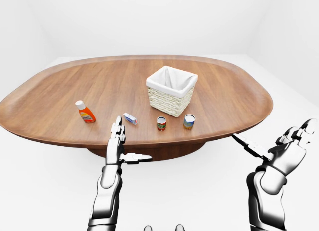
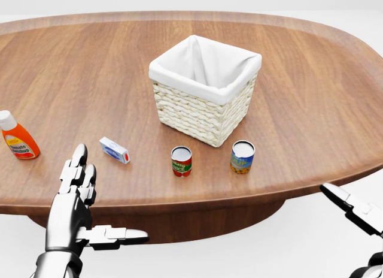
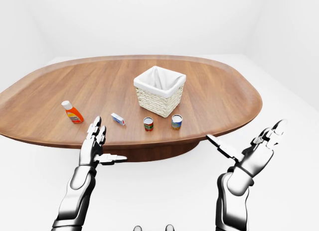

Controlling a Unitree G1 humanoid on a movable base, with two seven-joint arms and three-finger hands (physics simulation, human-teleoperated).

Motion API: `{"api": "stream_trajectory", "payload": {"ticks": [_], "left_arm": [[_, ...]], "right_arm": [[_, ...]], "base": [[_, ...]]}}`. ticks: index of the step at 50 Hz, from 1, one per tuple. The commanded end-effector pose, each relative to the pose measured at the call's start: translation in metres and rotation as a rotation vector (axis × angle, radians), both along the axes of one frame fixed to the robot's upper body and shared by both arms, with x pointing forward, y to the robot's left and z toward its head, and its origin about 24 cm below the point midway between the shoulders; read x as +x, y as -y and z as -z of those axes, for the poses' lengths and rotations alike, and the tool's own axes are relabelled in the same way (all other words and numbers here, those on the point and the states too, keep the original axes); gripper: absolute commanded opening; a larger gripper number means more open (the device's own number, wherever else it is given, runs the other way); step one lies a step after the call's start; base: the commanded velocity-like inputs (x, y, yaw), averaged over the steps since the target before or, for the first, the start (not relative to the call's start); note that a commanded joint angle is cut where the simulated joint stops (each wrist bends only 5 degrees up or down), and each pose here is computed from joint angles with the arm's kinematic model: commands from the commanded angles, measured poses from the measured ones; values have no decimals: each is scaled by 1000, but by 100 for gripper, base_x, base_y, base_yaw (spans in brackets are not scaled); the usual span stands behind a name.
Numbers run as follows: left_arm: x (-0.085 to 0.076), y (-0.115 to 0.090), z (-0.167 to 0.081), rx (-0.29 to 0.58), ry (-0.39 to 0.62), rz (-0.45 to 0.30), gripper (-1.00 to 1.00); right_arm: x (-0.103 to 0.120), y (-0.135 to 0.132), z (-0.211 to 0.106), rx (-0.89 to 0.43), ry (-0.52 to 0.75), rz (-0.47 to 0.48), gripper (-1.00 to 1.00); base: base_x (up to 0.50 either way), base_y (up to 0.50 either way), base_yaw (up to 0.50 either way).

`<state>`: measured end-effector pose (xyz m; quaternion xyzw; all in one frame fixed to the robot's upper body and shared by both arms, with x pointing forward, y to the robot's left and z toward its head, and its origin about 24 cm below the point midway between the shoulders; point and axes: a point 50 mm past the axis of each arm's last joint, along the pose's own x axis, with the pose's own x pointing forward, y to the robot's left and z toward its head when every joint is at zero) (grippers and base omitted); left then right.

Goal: Pick up the alphabet soup and the cream cheese box, and put them in the basket.

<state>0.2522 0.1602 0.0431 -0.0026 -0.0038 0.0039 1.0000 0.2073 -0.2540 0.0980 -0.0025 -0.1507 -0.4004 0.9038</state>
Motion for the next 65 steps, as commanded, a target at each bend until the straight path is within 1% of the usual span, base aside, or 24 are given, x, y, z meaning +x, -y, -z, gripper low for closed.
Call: {"api": "stream_trajectory", "payload": {"ticks": [1,31,41,45,65], "left_arm": [[0,0,0,-3,3,1,100],[0,0,0,-3,3,1,100],[0,0,-1,-5,5,0,100],[-1,1,-2,-6,7,1,100],[0,0,-1,-8,9,1,100]], "right_arm": [[-1,1,0,25,11,-10,100],[-1,1,-2,28,23,-16,100],[-3,2,-4,28,31,-2,100],[-2,3,-3,38,31,-12,100],[-2,5,-2,32,22,10,100]], "base": [[0,0,0],[0,0,0],[0,0,0],[0,0,0],[0,0,0]]}}
